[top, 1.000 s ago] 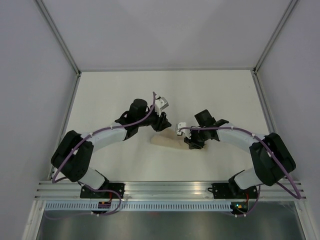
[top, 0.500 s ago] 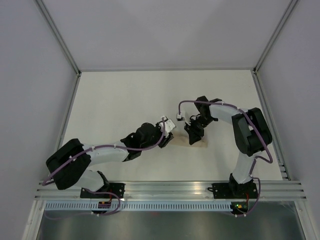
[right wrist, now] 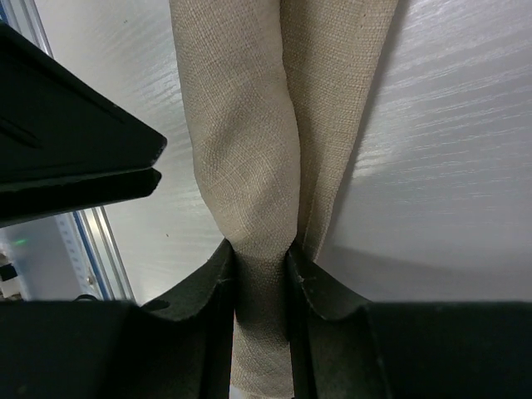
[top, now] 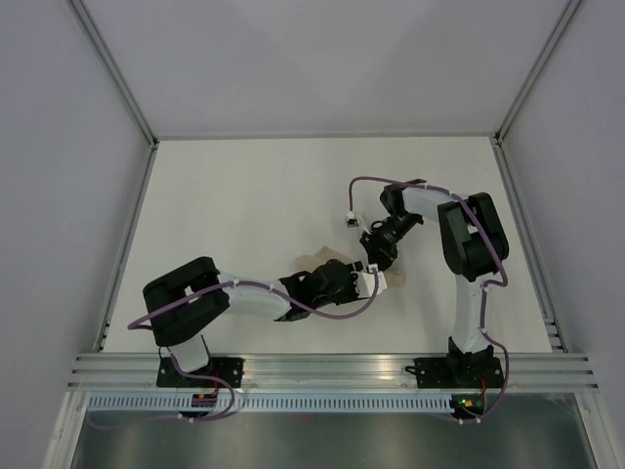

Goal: Fold the napkin, place the utensils inside, and roll it up
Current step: Roll the napkin with the utensil

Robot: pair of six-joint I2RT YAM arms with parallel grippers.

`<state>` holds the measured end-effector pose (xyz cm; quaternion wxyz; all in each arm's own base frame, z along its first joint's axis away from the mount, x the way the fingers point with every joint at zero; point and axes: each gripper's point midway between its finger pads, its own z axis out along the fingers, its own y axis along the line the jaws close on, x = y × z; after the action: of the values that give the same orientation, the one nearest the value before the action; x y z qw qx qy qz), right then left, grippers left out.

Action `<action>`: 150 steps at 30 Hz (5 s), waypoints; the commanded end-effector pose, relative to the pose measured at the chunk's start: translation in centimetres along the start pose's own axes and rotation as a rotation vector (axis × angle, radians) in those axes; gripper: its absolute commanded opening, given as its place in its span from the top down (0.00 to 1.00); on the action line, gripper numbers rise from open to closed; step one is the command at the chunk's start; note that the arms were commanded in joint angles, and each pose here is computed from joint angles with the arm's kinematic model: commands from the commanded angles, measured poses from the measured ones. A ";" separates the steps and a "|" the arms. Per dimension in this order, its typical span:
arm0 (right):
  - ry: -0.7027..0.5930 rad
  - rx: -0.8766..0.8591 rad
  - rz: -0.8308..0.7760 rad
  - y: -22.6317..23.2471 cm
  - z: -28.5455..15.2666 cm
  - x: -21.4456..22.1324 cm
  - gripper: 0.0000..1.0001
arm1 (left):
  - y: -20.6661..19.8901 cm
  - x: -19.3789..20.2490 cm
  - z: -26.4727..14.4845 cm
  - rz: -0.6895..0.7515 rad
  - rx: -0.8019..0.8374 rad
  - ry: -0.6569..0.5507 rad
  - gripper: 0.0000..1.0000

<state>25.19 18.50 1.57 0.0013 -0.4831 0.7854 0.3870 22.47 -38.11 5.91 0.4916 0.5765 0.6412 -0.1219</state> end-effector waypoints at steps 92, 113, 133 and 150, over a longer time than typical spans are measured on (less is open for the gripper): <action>-0.320 0.400 -0.257 -0.8 -5.4 0.2 0.23 | 3.0 -1.6 2.2 -0.287 0.433 0.080 0.65; -0.118 -0.054 0.079 -3.1 -2.8 1.9 0.61 | 6.4 -2.7 0.9 0.000 0.025 0.010 0.57; -0.090 -0.164 0.209 -4.7 -2.8 3.5 0.62 | 4.1 1.0 4.7 0.280 0.024 0.128 0.51; -0.081 -0.157 0.209 -5.2 -2.7 3.7 0.62 | 4.2 3.0 5.7 0.424 -0.023 0.193 0.49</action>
<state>26.99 14.07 1.71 -0.0689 -0.3235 0.8017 0.4979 28.82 -39.76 3.42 0.4558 0.6870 0.5658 0.0123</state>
